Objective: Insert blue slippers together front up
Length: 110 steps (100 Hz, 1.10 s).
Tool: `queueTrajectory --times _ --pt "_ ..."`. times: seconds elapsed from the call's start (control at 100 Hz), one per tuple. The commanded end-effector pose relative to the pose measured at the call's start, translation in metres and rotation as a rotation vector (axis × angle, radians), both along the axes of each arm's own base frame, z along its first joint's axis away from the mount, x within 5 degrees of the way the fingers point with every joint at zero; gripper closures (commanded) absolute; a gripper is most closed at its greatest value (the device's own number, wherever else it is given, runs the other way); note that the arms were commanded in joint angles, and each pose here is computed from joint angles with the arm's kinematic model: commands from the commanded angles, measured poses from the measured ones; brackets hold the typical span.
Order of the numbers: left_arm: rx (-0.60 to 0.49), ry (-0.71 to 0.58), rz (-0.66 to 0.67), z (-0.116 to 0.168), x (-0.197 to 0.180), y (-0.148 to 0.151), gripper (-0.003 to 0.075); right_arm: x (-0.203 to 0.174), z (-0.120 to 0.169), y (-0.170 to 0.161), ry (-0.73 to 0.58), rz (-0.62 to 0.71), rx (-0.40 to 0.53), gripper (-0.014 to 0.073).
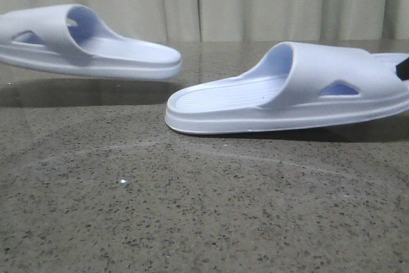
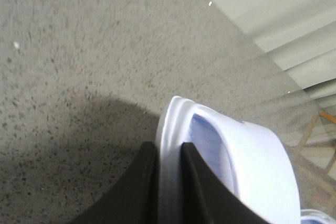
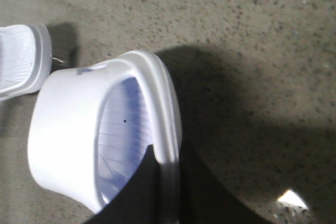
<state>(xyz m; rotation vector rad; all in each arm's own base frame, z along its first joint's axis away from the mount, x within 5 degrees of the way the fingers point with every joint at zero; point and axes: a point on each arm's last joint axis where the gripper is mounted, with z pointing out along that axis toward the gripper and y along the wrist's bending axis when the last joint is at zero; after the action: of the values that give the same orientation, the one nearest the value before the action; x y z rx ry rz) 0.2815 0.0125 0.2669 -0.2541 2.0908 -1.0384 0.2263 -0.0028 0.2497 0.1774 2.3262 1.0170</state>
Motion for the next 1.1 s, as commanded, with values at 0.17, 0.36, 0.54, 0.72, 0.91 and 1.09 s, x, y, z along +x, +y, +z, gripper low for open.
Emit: queueTrajectory --times 0.17,0.36,0.54,0.72,0.91,1.09 --pt "-0.042 -0.134 -0.014 0.043 -0.023 0.005 0.0705 -0.005 0.049 0.005 -0.227 0.003 0.178 0.0702" --pt "-0.075 -0.137 -0.078 0.046 -0.027 0.0 0.0705 -0.006 0.058 0.007 -0.281 0.008 0.235 0.0702" --pt "-0.113 -0.123 -0.113 0.047 -0.03 -0.003 0.0705 -0.004 0.06 0.007 -0.311 0.004 0.26 0.0702" --pt "-0.151 -0.116 -0.153 0.049 -0.031 -0.012 0.0705 0.001 0.055 0.006 -0.293 0.002 0.269 0.0701" --pt "-0.193 -0.103 -0.184 0.046 -0.033 -0.019 0.0705 0.01 0.044 0.011 -0.267 0.042 0.269 0.0701" --pt "-0.257 -0.092 -0.212 0.043 -0.036 -0.022 0.0705 0.018 0.043 0.014 -0.262 0.061 0.265 0.0701"
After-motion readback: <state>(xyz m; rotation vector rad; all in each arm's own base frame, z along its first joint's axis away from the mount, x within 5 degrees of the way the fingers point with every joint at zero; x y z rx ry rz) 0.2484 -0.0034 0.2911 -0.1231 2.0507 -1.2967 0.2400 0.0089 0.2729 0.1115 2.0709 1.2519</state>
